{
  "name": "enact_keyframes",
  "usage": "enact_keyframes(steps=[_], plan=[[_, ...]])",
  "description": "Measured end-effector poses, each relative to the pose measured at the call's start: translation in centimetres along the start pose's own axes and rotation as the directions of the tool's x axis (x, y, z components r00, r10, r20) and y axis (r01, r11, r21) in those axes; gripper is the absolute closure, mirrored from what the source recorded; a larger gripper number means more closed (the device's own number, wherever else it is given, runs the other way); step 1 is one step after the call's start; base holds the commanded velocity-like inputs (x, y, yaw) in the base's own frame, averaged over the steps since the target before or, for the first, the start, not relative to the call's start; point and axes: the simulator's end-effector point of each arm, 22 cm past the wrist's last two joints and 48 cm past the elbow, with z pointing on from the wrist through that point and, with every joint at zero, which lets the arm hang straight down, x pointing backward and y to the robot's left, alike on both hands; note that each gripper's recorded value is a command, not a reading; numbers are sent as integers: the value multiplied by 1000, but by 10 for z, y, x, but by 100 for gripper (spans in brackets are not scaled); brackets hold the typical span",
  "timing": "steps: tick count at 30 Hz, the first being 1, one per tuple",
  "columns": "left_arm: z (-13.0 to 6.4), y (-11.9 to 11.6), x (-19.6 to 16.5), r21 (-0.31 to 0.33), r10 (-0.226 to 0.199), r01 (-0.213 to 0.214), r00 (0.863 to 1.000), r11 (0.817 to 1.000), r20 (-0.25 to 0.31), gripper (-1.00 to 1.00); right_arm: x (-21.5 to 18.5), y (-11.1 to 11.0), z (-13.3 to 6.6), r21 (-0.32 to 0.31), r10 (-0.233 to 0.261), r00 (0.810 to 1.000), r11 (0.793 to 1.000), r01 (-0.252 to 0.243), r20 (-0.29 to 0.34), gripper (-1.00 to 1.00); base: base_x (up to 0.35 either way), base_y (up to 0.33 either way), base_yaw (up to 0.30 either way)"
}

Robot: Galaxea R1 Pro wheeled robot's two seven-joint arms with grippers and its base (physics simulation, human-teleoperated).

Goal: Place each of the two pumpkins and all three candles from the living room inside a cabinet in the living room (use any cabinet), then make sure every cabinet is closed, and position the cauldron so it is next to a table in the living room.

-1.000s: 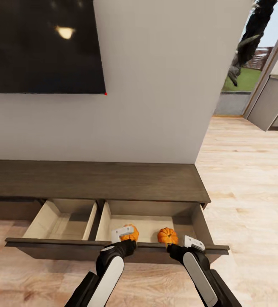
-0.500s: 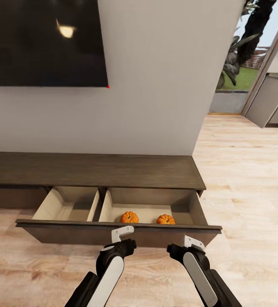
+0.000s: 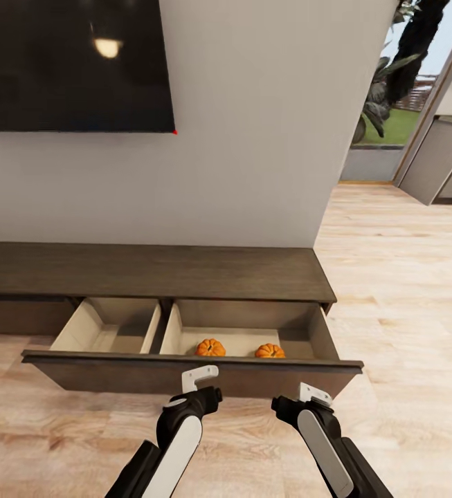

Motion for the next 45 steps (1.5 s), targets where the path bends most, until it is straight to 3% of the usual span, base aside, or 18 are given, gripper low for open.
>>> enact_keyframes(steps=[8,10,13,15,18,23,27,29,31,34,37,39,45], plan=[[20,6,22,-13,13,-13,1000,1000,-14,-100,13,-6,16,5,-4,1000,1000,4,-7,-100,0,0,0],[35,17,36,-47,-9,8,1000,999,-20,-100,24,-14,26,23,0,1000,1000,0,-19,-100,0,0,0],[56,40,48,-118,-32,35,999,992,22,-100,39,-41,49,101,28,1000,994,-29,12,-100,0,0,0],[63,54,44,-169,2,12,996,986,84,-100,49,-63,65,159,15,999,987,-23,51,-100,0,0,0],[70,62,40,-200,50,-22,989,980,140,-100,53,-71,80,162,-20,994,987,3,104,-100,0,0,0],[88,55,51,-147,67,-42,983,988,172,-100,41,-53,93,53,-6,974,999,-6,224,-100,0,0,0],[100,61,57,-155,82,-48,972,987,222,-100,31,-50,97,22,21,951,999,-29,309,-100,0,0,0],[104,63,58,-164,107,-66,962,984,250,-100,32,-44,99,9,13,943,1000,-17,332,-100,0,0,0],[105,50,60,-149,167,-128,943,980,286,-100,36,-29,99,-14,-19,935,1000,26,354,-100,0,0,0],[108,36,68,-118,206,-178,930,977,303,-100,34,-21,100,-32,-24,919,999,40,394,-100,0,0,0],[113,25,75,-75,217,-204,926,976,308,-100,29,-18,101,-22,-67,899,996,85,434,-100,0,0,0],[117,15,80,-29,219,-221,925,975,309,-100,25,-15,101,-2,-121,876,990,138,467,-100,0,0,0],[126,10,86,7,209,-223,921,975,329,-100,28,-13,109,7,-150,860,986,168,487,-100,0,0,0]])
